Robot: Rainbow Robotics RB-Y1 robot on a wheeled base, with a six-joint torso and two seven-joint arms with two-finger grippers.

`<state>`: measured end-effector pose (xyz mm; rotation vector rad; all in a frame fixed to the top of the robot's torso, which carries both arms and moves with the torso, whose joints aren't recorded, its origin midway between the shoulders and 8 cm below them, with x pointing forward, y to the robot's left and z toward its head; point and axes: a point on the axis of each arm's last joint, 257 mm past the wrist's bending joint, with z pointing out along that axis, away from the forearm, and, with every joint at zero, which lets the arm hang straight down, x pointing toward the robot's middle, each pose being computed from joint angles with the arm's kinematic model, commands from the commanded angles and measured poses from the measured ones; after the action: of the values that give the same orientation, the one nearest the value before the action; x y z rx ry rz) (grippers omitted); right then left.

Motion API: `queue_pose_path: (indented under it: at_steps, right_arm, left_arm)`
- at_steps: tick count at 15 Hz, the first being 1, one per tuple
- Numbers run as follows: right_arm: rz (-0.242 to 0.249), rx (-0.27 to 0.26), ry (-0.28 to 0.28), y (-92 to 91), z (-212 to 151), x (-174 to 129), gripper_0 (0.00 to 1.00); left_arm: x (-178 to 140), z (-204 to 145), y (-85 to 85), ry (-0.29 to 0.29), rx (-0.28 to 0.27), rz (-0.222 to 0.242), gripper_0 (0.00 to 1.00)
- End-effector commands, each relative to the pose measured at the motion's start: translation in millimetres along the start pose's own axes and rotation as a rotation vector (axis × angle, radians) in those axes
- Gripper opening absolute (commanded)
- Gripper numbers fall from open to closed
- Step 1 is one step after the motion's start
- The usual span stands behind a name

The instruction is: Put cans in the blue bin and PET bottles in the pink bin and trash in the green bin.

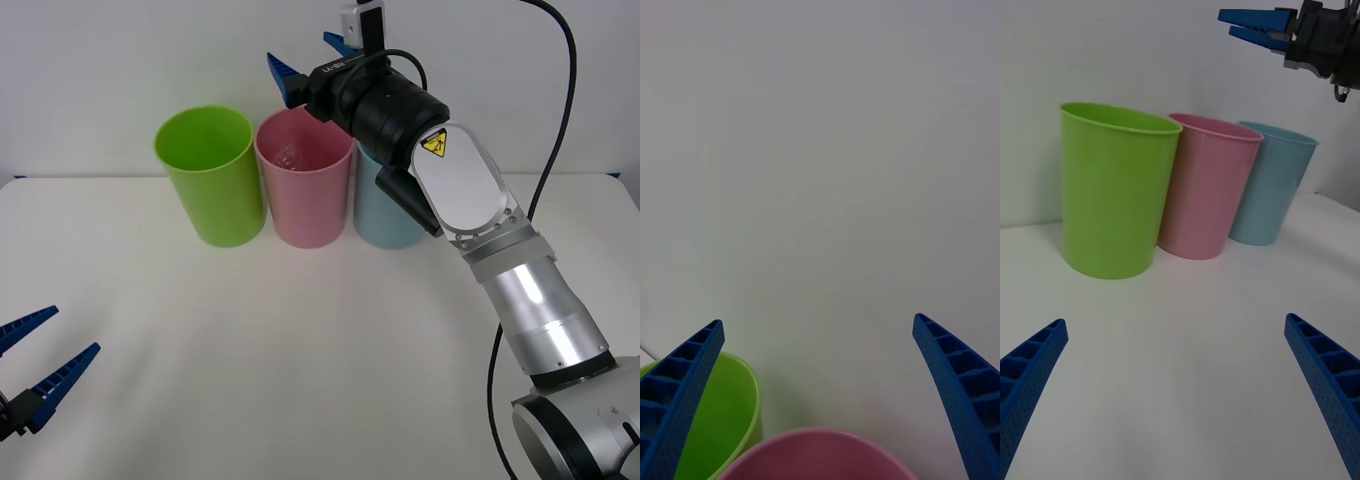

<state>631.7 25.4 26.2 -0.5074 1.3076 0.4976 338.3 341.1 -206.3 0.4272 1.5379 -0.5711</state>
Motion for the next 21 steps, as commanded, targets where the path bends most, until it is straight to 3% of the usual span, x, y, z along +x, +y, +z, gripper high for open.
queue_pose_path:
  at_steps: [1, 5, 10, 13, 17, 21]
  right_arm:
    - [0.017, -0.04, -0.006, 5.8, -3.6, -9.2, 0.85]
    - [0.015, -0.133, -0.02, 25.7, -53.8, -21.5, 0.86]
    - [0.004, -0.25, 0.004, 52.4, -160.2, -20.2, 0.86]
    - [0.015, -0.281, 0.071, 56.3, -220.7, -1.7, 0.92]
    - [-0.015, -0.297, 0.165, 40.9, -273.2, 34.7, 0.93]
    - [0.051, -0.293, 0.279, 31.0, -322.2, 77.3, 0.95]
  left_arm:
    - [0.0, 0.0, 0.0, 0.0, 0.0, 0.0, 1.0]
    - [0.0, 0.0, 0.0, 0.0, 0.0, 0.0, 1.0]
    - [0.0, 0.0, 0.0, 0.0, 0.0, 0.0, 1.0]
    - [0.0, 0.0, 0.0, 0.0, 0.0, 0.0, 1.0]
    - [0.0, 0.0, 0.0, 0.0, 0.0, 0.0, 1.0]
    - [0.0, 0.0, 0.0, 0.0, 0.0, 0.0, 1.0]
